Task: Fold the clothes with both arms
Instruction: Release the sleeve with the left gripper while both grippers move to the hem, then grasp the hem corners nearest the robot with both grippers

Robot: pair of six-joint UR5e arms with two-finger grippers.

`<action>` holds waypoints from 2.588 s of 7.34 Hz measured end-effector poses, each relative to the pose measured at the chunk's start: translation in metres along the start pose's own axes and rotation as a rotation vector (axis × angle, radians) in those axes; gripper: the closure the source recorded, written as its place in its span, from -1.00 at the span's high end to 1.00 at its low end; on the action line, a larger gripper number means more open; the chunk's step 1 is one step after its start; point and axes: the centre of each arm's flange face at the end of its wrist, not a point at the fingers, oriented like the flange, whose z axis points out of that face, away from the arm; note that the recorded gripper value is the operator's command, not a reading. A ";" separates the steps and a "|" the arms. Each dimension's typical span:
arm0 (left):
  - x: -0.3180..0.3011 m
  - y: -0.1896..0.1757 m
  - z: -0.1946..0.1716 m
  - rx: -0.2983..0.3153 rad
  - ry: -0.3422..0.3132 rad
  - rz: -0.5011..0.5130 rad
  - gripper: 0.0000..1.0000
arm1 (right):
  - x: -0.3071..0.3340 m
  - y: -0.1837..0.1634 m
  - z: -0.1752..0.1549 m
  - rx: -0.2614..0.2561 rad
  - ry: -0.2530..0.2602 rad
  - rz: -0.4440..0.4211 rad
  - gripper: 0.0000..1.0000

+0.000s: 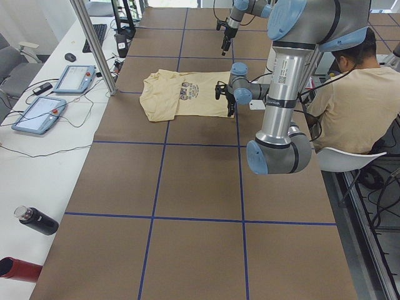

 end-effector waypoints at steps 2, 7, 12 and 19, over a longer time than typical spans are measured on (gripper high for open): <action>0.001 0.004 0.002 -0.006 0.000 0.003 0.08 | 0.000 0.001 0.001 0.004 0.003 -0.001 1.00; -0.002 0.006 0.011 -0.014 -0.018 0.004 -0.08 | 0.000 0.004 0.004 0.006 0.008 -0.008 1.00; -0.004 0.011 0.014 -0.021 -0.023 0.007 -0.29 | 0.000 0.005 0.007 0.005 0.012 -0.010 1.00; -0.004 0.014 0.014 -0.024 -0.024 0.010 -0.38 | 0.000 0.005 0.009 0.005 0.016 -0.010 1.00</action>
